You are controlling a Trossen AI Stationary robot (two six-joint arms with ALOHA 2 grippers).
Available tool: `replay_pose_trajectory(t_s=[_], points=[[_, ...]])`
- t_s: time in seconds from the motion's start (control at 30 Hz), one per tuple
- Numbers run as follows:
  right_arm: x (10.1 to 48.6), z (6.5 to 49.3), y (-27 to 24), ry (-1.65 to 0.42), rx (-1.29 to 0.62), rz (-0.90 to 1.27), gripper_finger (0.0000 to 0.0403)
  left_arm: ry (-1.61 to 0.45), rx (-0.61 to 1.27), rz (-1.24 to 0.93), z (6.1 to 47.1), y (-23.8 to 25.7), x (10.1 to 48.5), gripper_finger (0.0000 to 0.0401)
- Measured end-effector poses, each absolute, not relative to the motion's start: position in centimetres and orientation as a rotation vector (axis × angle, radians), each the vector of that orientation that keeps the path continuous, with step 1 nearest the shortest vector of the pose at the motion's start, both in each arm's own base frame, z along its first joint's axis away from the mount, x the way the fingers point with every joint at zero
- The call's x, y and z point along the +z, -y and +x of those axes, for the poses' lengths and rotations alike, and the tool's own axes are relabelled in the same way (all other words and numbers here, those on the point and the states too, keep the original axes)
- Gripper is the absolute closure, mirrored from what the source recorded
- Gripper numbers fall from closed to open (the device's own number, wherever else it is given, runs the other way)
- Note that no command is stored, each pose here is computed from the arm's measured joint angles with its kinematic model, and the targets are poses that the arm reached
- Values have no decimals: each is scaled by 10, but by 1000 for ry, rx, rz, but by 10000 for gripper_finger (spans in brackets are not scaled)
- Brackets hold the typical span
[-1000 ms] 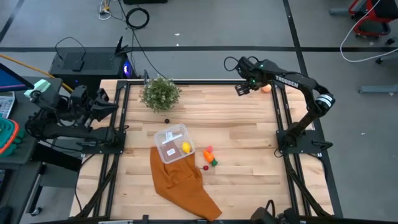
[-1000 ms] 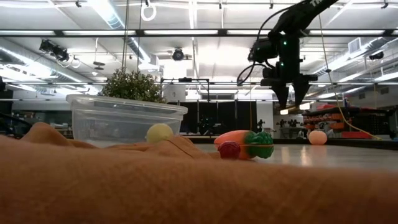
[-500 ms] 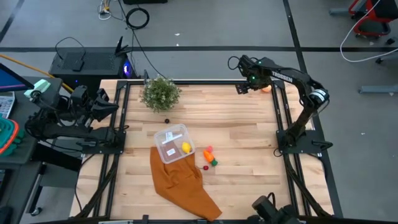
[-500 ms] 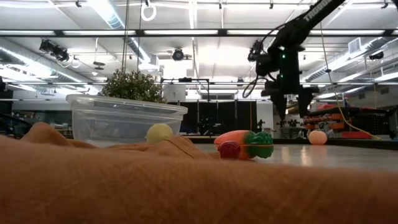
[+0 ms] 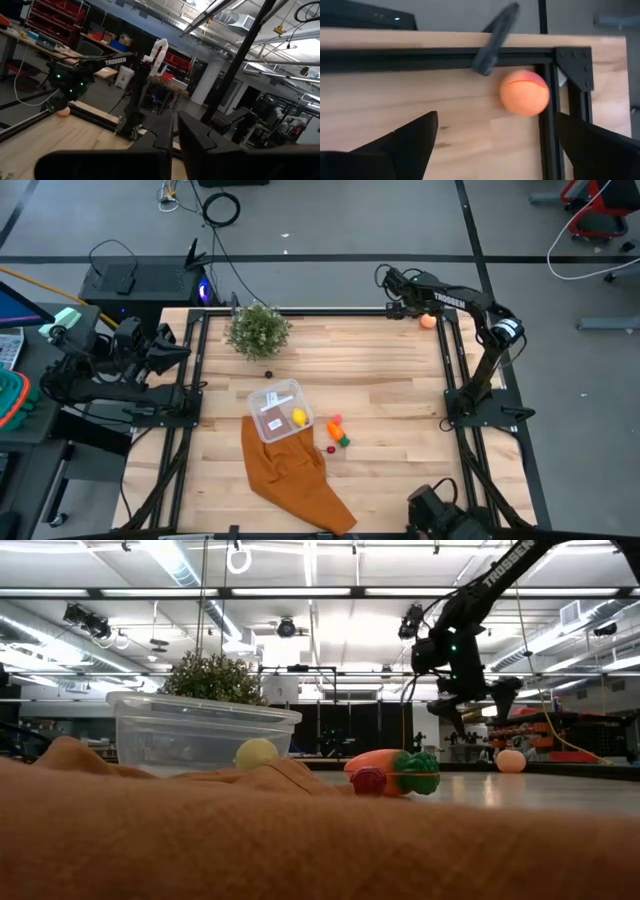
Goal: Pick and placing Produce into tupperware
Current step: Put the top pink peach into the bin
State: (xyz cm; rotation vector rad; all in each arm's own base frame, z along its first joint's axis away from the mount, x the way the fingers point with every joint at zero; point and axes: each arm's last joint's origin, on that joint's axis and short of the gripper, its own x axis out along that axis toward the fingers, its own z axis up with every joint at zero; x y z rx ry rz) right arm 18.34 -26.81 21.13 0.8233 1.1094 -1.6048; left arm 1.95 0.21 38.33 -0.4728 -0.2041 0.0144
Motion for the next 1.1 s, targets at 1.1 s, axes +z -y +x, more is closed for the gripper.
replay_pose_trajectory(t_s=[1.1], points=[[178, 152, 298, -1161, -1724, 981, 35, 148, 24, -527, 20, -2, 378, 366]])
